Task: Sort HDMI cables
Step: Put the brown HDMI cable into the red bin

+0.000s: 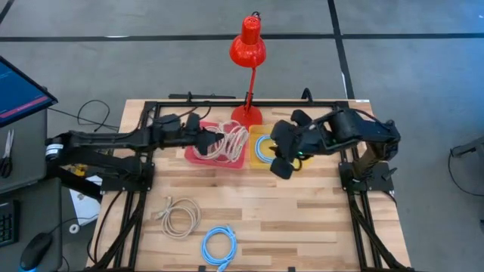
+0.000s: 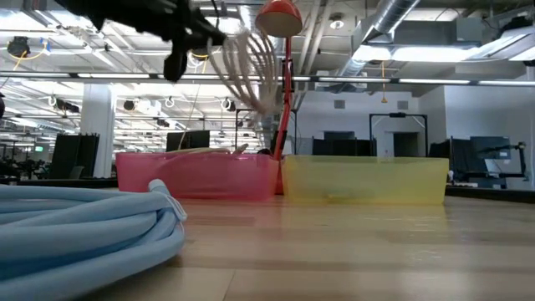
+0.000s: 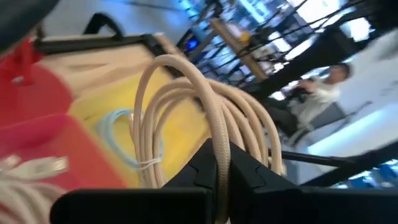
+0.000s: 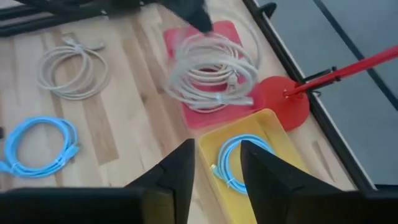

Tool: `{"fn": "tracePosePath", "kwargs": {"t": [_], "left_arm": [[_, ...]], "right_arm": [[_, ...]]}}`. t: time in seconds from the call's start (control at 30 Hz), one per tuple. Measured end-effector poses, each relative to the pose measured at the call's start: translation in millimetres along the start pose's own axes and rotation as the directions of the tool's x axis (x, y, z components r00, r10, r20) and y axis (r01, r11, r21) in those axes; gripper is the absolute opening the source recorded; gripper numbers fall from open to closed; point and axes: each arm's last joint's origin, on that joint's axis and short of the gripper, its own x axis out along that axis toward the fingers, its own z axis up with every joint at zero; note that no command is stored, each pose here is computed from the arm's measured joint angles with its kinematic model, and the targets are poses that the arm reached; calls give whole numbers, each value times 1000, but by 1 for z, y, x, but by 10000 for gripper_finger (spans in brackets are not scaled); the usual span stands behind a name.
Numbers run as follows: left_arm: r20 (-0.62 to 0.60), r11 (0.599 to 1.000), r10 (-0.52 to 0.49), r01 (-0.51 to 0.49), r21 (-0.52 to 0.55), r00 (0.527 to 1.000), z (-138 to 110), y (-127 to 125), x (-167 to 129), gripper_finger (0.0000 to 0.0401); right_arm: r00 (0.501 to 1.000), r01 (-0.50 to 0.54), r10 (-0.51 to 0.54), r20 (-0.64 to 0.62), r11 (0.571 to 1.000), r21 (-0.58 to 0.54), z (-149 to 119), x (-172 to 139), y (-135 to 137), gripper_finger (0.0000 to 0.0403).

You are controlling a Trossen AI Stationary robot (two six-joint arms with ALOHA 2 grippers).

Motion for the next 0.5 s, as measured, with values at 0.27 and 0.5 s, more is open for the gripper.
{"fn": "tracePosePath", "kwargs": {"t": [0.27,0.5], "left_arm": [[-27,991,136,-136,-19,990,-3,30,23,9],[-79,978,204,-206,-26,976,-10,47,37,9]], "right_arm": [[999,-6,7,47,1000,-18,-9,-16,12,111],[998,-8,11,64,999,-37,-13,-22,19,111]]}}
